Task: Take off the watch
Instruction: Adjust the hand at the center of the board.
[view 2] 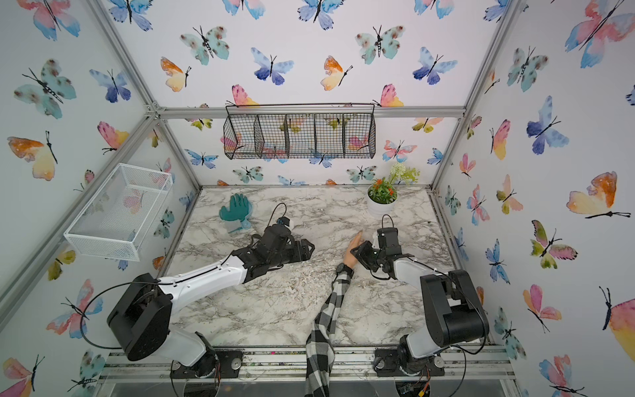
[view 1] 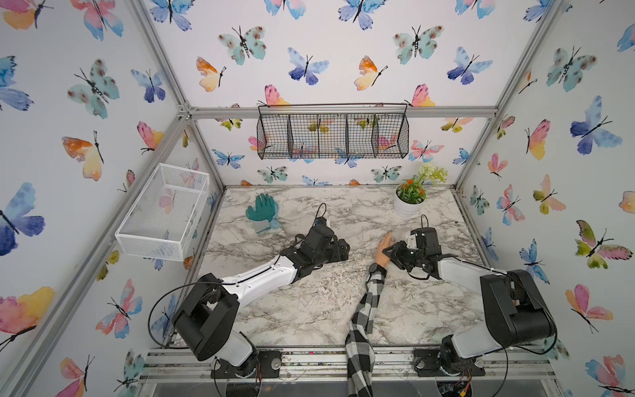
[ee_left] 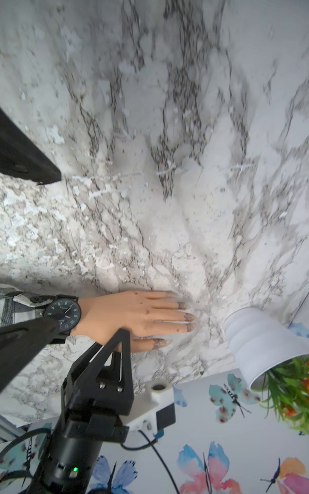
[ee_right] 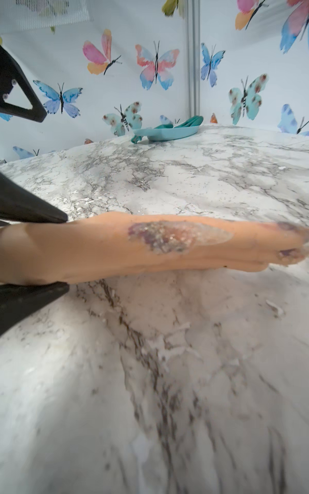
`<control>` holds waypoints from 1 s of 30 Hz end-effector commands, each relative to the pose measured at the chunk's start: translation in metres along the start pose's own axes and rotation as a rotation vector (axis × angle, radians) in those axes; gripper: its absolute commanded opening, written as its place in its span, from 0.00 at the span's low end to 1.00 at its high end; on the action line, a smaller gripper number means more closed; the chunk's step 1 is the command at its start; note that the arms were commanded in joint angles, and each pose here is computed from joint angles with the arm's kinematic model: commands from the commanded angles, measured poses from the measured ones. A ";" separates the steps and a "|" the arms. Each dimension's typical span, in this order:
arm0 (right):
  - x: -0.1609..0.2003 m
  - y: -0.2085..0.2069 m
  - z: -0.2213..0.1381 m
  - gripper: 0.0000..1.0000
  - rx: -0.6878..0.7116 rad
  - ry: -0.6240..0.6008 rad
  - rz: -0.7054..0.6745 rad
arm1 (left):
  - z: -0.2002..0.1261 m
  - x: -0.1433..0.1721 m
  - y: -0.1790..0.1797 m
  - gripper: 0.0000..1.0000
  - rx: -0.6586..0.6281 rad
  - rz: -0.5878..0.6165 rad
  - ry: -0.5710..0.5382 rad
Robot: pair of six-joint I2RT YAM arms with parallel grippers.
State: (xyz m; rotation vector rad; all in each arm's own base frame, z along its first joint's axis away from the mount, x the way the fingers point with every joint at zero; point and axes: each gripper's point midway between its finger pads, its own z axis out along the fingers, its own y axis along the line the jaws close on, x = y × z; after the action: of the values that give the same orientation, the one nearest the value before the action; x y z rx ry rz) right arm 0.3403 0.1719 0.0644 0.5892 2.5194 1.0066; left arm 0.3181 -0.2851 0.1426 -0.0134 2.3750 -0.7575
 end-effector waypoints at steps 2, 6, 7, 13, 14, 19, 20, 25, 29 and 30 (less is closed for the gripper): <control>0.012 0.003 0.017 0.35 0.152 0.004 -0.045 | -0.018 -0.008 0.031 0.82 -0.046 -0.046 -0.033; 0.023 0.010 0.031 0.35 0.277 0.008 -0.092 | -0.026 -0.008 0.045 0.82 -0.060 -0.068 -0.045; 0.026 0.011 0.034 0.37 0.310 0.008 -0.106 | -0.027 -0.007 0.048 0.82 -0.064 -0.069 -0.045; 0.044 0.021 0.056 0.59 0.421 0.042 -0.165 | -0.032 -0.004 0.058 0.82 -0.074 -0.087 -0.054; 0.047 0.026 0.060 0.62 0.421 0.047 -0.175 | -0.033 -0.005 0.060 0.82 -0.077 -0.093 -0.057; 0.061 0.054 0.074 0.69 0.445 0.061 -0.246 | -0.044 -0.013 0.080 0.82 -0.088 -0.152 -0.088; 0.062 0.058 0.075 0.71 0.451 0.061 -0.257 | -0.046 -0.015 0.084 0.82 -0.093 -0.166 -0.093; 0.072 0.087 0.082 0.75 0.444 0.062 -0.309 | -0.056 -0.021 0.101 0.82 -0.099 -0.210 -0.110; 0.081 0.101 0.088 0.76 0.425 0.071 -0.329 | -0.060 -0.022 0.106 0.82 -0.103 -0.216 -0.112; 0.084 0.104 0.091 0.76 0.413 0.076 -0.328 | -0.061 -0.022 0.106 0.82 -0.102 -0.216 -0.115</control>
State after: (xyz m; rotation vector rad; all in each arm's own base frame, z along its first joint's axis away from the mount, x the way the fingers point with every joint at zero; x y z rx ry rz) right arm 0.3450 0.3361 0.0724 0.2283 2.7503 0.4722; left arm 0.3242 -0.1603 0.1358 -0.3632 2.3158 -0.6868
